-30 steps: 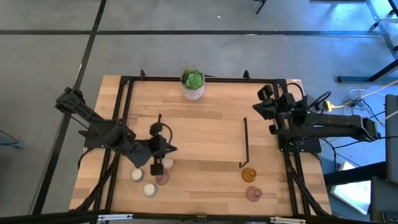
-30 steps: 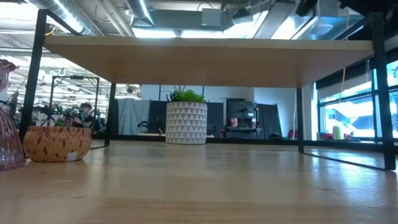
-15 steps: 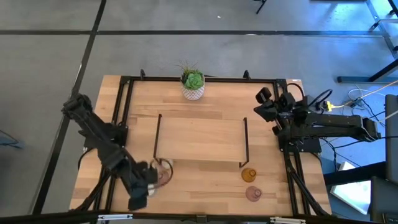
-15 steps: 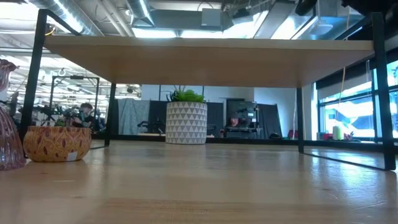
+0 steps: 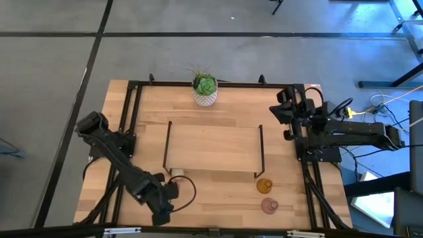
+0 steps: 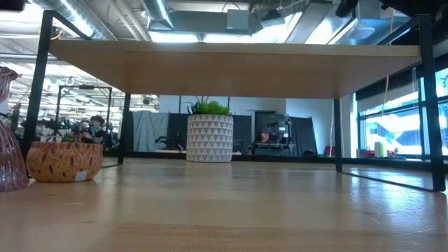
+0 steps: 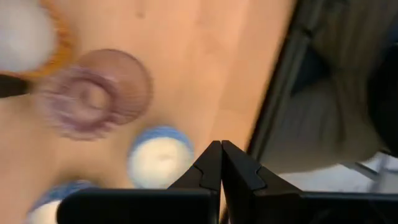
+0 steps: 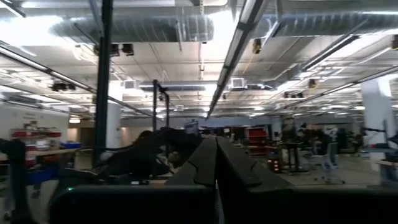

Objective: Pick & Place candle stick holders
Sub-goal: Put the left pink glass candle holder on the shelf

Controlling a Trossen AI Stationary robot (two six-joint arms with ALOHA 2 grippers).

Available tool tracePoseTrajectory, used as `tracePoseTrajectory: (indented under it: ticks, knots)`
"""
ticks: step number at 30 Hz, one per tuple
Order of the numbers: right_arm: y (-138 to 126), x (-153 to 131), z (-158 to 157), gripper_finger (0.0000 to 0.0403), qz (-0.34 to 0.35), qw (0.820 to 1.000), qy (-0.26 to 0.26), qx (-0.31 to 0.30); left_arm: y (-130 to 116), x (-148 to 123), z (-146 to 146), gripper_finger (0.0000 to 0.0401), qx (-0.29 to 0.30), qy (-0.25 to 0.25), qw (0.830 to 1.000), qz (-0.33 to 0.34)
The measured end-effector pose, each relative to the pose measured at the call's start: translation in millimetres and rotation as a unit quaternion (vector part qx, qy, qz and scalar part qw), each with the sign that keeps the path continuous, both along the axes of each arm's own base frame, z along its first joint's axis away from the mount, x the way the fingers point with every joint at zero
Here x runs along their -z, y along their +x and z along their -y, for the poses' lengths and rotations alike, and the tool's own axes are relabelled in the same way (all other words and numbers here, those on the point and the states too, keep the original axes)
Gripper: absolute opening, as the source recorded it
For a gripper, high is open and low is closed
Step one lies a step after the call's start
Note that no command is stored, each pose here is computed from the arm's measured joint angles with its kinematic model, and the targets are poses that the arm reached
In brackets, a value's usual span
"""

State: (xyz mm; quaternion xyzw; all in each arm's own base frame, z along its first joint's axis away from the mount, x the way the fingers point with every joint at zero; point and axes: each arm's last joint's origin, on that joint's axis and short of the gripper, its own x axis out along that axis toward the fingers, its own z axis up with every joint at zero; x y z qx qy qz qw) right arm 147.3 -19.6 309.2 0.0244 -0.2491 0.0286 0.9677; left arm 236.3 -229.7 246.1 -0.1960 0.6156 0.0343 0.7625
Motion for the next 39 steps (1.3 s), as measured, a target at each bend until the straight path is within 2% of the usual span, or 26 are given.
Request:
tracePoseTrajectory:
  ticks: [7,9,11,16,20,26,29,33,36,39]
  knots:
    - [1,2,3,0.0046,-0.012,0.999,0.002,0.034,7,-53,14,0.0001,0.021,0.141,0.988,0.050]
    - [1,3,4,0.0057,-0.014,0.999,0.002,0.037,4,-65,18,0.0002,0.007,0.178,0.983,0.040]
    - [1,3,4,0.0066,-0.017,0.999,0.003,0.038,-1,-69,24,0.0002,-0.008,0.188,0.982,0.021]
    - [2,4,4,0.0088,-0.021,0.999,0.005,0.041,-9,-62,36,0.0003,-0.030,0.183,0.983,0.000]
    - [2,5,6,0.0105,-0.028,0.997,0.019,0.066,-5,-54,39,0.0004,-0.024,0.201,0.979,-0.003]
    - [3,6,8,0.0125,-0.032,0.995,0.032,0.090,8,-26,52,0.0004,0.072,0.243,0.967,-0.017]
    - [3,7,8,0.0132,-0.033,0.995,0.032,0.091,16,-7,52,0.0007,0.089,0.272,0.957,-0.050]
    - [3,7,8,0.0138,-0.033,0.995,0.032,0.091,32,10,38,0.0029,0.069,0.278,0.950,-0.124]
    - [3,7,8,0.0138,-0.032,0.994,0.035,0.095,41,16,33,0.0056,0.064,0.275,0.950,-0.136]
    - [2,7,8,0.0138,-0.032,0.994,0.037,0.099,41,15,34,0.0079,0.078,0.296,0.946,-0.109]
